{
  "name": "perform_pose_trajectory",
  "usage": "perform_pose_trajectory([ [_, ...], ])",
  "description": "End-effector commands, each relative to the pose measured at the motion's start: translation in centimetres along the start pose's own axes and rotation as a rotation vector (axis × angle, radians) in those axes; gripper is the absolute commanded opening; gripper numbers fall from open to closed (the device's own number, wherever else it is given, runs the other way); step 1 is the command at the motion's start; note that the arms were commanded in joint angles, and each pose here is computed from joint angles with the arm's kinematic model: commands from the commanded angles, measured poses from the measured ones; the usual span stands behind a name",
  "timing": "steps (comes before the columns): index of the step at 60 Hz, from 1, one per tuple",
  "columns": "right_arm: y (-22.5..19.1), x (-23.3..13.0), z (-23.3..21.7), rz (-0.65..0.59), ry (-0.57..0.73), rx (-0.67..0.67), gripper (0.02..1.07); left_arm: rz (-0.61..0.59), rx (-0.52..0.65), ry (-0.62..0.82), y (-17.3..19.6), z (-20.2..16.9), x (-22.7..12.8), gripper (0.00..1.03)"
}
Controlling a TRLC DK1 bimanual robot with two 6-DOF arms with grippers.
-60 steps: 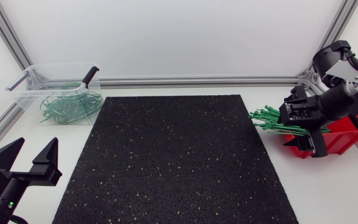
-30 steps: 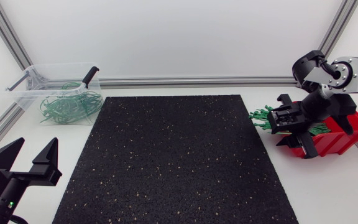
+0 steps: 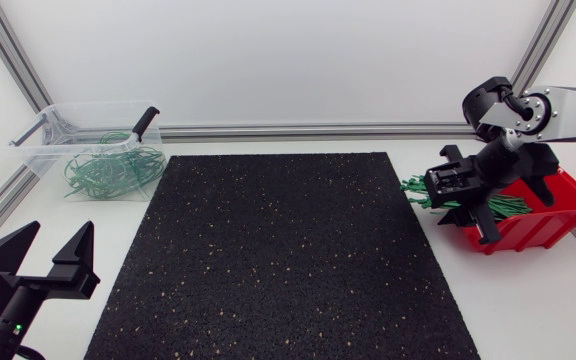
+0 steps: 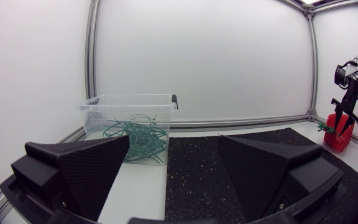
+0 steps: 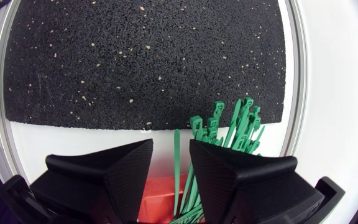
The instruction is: Take a green cable tie from the red box, thread the tail through the head to close it, then place it in the transparent bin on the left.
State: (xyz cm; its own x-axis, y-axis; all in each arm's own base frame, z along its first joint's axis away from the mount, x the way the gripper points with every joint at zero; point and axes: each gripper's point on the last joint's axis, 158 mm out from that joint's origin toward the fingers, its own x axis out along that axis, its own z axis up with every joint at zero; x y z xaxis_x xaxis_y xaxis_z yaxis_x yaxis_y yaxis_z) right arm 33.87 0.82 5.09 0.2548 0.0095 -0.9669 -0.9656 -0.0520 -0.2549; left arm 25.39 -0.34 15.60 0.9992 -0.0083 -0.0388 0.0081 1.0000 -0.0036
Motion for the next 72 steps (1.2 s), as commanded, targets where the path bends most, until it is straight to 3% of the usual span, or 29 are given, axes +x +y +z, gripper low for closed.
perform_pose_trajectory([
  [1,-0.4,0.5,0.1,0.011,0.010,-0.036,0.49,0.003,-0.019,0.052,0.0,-2.3,0.2,0.99],
  [16,-0.2,0.8,0.0,0.023,0.020,-0.041,0.43,0.004,-0.019,0.052,0.1,-2.3,0.2,0.99],
  [35,0.3,0.7,-0.4,0.028,0.023,-0.044,0.28,0.004,-0.019,0.054,0.1,-2.4,0.2,0.99],
  [72,0.5,0.3,-1.0,0.027,0.027,-0.038,0.20,0.006,-0.019,0.052,0.1,-2.3,0.2,0.99],
])
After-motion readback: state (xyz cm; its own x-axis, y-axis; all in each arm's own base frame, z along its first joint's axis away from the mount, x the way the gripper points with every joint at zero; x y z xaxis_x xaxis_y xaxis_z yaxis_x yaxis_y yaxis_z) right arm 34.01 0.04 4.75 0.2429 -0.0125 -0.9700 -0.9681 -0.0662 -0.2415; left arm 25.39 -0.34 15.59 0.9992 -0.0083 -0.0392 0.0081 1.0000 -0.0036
